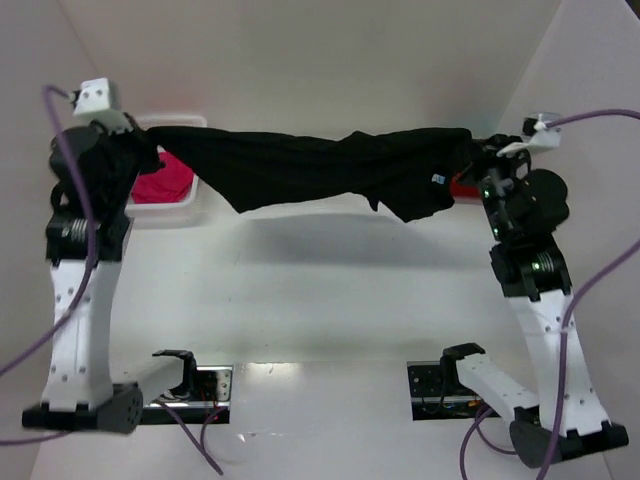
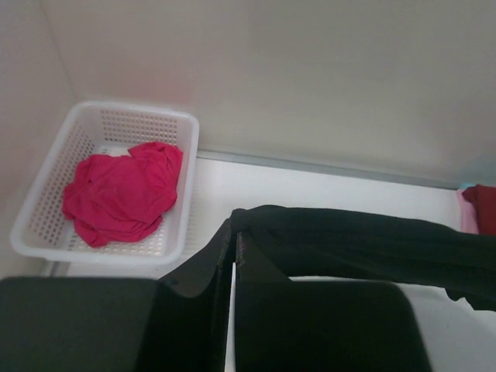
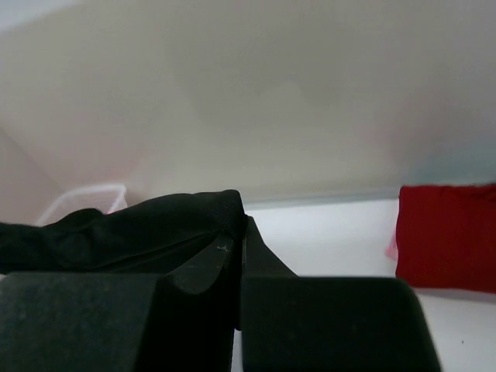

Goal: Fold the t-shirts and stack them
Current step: Flatten out the tshirt

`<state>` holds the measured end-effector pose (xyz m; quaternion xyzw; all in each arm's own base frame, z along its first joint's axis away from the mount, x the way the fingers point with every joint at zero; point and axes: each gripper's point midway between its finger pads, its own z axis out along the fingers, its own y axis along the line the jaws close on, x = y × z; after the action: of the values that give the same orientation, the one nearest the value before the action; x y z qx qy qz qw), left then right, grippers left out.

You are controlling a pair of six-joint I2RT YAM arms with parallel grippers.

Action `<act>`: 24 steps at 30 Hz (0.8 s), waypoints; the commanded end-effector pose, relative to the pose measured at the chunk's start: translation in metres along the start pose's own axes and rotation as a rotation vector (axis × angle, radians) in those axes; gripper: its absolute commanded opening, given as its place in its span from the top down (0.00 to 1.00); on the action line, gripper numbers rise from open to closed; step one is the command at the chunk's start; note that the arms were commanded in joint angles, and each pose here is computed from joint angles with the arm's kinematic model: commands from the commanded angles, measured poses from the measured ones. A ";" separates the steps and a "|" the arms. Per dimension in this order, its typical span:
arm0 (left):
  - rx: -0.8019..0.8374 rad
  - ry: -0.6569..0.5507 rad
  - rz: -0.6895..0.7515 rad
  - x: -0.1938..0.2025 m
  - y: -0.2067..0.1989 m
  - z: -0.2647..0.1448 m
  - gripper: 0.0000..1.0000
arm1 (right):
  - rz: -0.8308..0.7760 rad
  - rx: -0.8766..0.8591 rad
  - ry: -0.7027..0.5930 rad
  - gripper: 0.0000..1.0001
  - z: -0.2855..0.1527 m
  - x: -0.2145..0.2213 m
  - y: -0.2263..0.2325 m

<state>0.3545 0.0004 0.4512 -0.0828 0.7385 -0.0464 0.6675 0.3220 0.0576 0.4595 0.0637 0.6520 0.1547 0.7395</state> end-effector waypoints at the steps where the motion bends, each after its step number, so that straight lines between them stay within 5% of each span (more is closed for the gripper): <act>1: -0.021 -0.087 0.004 -0.015 0.007 -0.060 1.00 | -0.019 -0.046 -0.127 1.00 -0.039 -0.051 0.012; 4: -0.026 -0.138 -0.009 -0.019 0.010 -0.114 1.00 | -0.013 -0.072 -0.186 1.00 -0.071 -0.073 0.020; 9: -0.026 -0.156 -0.042 -0.024 0.009 -0.143 1.00 | 0.031 -0.045 -0.217 1.00 -0.100 -0.093 0.018; 24: -0.004 0.350 -0.045 0.155 0.006 0.051 1.00 | 0.196 0.196 0.384 1.00 -0.009 0.171 -0.048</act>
<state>0.3703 -0.0111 0.2799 -0.0985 0.8611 -0.0461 0.4967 0.3362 0.0632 0.2934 0.1410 0.7846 0.1567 0.5830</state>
